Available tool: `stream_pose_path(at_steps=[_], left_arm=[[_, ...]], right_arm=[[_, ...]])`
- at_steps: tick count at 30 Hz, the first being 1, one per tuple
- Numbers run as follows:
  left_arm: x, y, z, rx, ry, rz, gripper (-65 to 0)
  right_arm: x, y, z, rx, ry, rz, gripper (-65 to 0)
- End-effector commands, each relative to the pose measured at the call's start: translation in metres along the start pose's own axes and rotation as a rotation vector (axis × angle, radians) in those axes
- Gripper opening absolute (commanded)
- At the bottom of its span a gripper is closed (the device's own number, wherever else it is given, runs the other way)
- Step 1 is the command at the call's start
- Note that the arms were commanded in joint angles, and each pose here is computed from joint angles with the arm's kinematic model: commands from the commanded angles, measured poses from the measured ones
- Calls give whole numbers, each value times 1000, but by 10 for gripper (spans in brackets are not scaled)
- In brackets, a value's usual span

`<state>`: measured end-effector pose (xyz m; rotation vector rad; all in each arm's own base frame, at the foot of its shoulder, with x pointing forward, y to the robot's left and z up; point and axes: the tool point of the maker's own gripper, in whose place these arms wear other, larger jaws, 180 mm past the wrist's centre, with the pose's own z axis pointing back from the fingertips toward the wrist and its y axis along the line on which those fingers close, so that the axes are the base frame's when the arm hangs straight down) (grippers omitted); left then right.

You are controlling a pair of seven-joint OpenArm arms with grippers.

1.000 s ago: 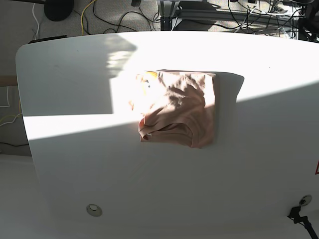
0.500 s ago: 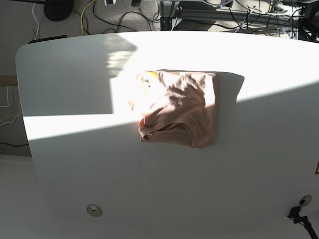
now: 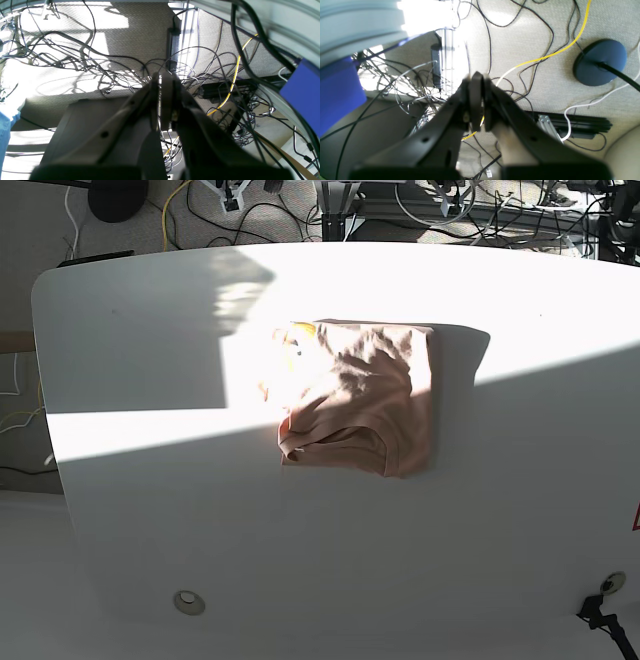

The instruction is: Fold the T-shirt properly

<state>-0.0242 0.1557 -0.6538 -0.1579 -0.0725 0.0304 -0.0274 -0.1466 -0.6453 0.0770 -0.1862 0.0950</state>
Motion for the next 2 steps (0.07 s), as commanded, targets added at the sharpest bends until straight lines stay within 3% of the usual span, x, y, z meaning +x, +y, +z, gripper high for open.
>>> stream_pose_path(at_steps=[1,2], left_arm=[[-8,3,0,-1,26,9,-650],[-5,2,-1,-5,29,13,-650]], right_arm=[[2,-3,0,-6,-9,3,-650],[5,-3,-1,-6,-12,3,-650]])
